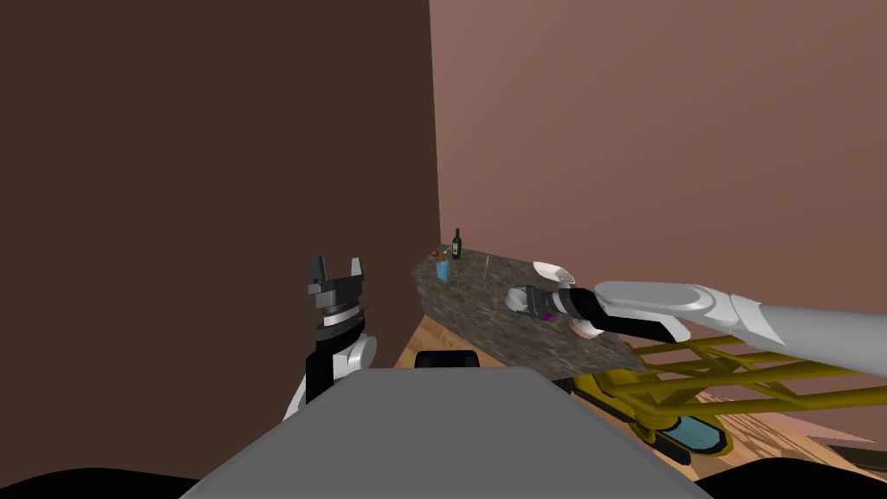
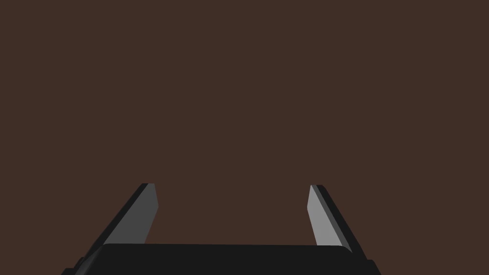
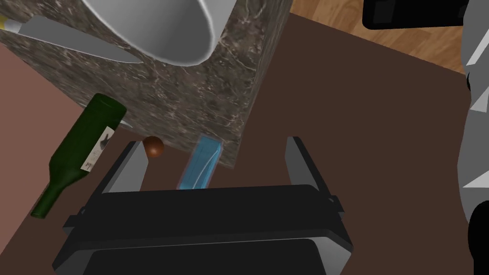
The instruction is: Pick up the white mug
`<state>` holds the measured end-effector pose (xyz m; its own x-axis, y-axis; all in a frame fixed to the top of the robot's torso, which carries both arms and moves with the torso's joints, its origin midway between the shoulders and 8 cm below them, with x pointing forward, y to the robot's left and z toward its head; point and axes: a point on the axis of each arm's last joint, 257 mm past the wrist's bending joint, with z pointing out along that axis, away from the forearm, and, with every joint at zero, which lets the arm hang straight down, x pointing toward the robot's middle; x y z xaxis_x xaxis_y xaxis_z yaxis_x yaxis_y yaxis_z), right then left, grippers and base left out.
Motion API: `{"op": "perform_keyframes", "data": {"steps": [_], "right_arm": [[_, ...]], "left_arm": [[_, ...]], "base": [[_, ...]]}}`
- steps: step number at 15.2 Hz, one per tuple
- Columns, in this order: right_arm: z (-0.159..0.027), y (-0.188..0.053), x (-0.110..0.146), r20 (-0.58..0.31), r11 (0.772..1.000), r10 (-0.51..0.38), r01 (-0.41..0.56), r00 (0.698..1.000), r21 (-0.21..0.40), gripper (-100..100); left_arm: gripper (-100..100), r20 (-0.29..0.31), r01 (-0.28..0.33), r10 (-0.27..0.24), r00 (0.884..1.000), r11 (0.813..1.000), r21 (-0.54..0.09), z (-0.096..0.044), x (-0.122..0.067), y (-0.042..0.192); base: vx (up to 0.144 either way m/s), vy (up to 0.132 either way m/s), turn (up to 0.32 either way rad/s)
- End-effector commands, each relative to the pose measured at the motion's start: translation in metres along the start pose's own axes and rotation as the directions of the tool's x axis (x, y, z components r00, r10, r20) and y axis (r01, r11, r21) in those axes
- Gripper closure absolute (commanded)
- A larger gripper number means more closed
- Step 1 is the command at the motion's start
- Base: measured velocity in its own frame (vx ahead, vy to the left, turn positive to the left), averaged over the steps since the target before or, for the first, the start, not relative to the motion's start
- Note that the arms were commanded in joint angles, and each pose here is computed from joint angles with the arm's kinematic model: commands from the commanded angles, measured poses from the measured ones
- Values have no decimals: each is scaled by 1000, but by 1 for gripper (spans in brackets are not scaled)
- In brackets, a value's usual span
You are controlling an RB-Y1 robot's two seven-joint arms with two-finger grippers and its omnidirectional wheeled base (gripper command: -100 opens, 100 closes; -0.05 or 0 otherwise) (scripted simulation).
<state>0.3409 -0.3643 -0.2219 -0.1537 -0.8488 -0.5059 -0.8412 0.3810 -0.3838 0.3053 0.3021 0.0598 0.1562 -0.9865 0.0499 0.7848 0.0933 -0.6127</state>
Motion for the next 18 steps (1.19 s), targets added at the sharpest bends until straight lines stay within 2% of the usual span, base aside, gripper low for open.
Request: {"op": "perform_keyframes", "data": {"steps": [1,2,4,7,8,9,12,13,16,17,18], "right_arm": [[-1,-2,14,-54,998,-61,60,997,-10,-100],[-4,-15,5,-46,997,-77,78,996,11,-100],[-5,-15,7,-69,994,-114,113,991,-10,-100],[-3,-14,5,-67,993,-121,120,990,-18,-100],[-2,-5,12,-76,994,-108,106,991,-34,-100],[-3,-7,25,-123,985,-170,165,978,-55,-100],[-3,-8,24,-138,977,-206,197,969,-76,-100],[-4,-10,35,-172,964,-260,246,950,-96,-100],[-5,-12,33,-186,951,-304,284,934,-124,-100],[-5,-13,43,-212,935,-350,324,913,-145,-100],[-5,-14,42,-216,928,-366,338,905,-156,-100]], "left_arm": [[0,0,0,0,1000,1000,0,0,0,0],[0,0,0,0,1000,1000,0,0,0,0],[0,0,0,0,1000,1000,0,0,0,0],[0,0,0,0,1000,1000,0,0,0,0],[0,0,0,0,1000,1000,0,0,0,0],[0,0,0,0,1000,1000,0,0,0,0],[0,0,0,0,1000,1000,0,0,0,0],[0,0,0,0,1000,1000,0,0,0,0],[0,0,0,0,1000,1000,0,0,0,0],[0,0,0,0,1000,1000,0,0,0,0],[0,0,0,0,1000,1000,0,0,0,0]], "base": [[13,2,50],[19,2,61],[12,-1,9],[2,-1,-2],[0,0,0],[10,0,44],[17,-2,26],[16,-1,36],[19,-1,23],[19,3,40],[23,0,45]]}}
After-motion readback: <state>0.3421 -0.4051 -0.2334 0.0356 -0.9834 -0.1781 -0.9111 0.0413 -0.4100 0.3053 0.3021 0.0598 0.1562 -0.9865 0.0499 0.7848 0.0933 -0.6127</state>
